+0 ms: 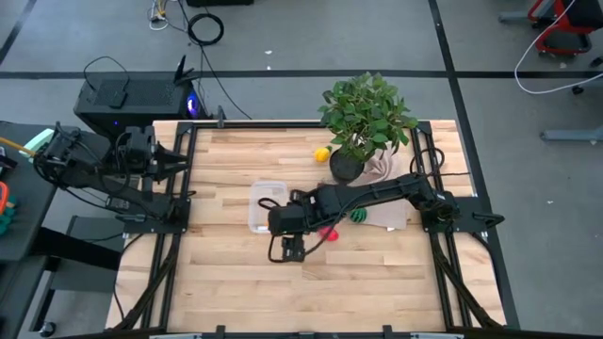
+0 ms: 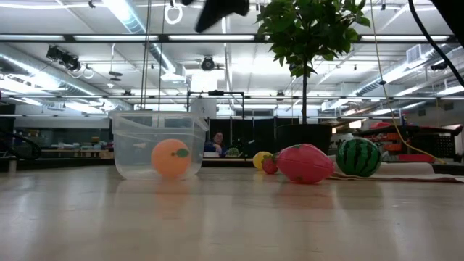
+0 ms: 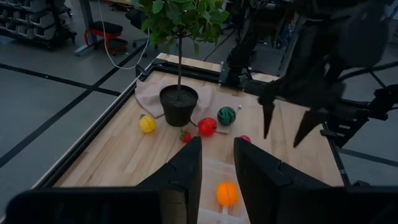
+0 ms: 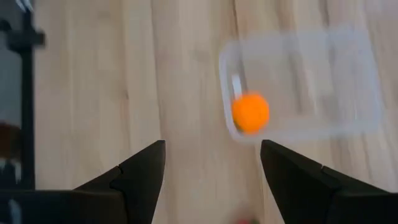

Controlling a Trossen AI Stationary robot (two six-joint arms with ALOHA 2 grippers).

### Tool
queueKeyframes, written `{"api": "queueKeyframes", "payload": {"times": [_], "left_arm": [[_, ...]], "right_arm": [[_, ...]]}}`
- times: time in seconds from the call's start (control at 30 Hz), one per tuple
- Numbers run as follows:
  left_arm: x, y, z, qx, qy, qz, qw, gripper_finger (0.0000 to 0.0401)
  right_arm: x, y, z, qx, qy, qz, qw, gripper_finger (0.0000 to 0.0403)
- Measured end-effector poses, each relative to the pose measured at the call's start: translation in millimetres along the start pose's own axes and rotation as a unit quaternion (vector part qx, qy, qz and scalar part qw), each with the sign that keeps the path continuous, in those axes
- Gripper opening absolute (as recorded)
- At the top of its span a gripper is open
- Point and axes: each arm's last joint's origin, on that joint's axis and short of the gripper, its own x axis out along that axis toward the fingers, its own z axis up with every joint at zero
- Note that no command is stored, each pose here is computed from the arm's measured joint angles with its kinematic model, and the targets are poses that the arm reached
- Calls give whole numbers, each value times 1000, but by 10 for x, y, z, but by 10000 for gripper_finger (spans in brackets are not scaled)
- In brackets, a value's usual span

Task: Pick and placing Produce into tupperware
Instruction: Put the red dragon fruit into the transparent bin

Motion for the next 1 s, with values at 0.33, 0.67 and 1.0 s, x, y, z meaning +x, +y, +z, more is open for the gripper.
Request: {"api": "queueKeyframes", "payload": {"times": [0.33, 0.67, 1.0], "left_arm": [[0, 1, -5, 0, 3, 1, 1000, 101], [0, 6, -19, -10, 9, 3, 1000, 101], [0, 6, -19, -12, 9, 3, 1000, 101]], "right_arm": [[321, -317, 272, 30, -116, -7, 993, 267], [335, -286, 738, 120, -450, 158, 871, 240], [-177, -243, 884, 154, -655, 227, 704, 225]]}}
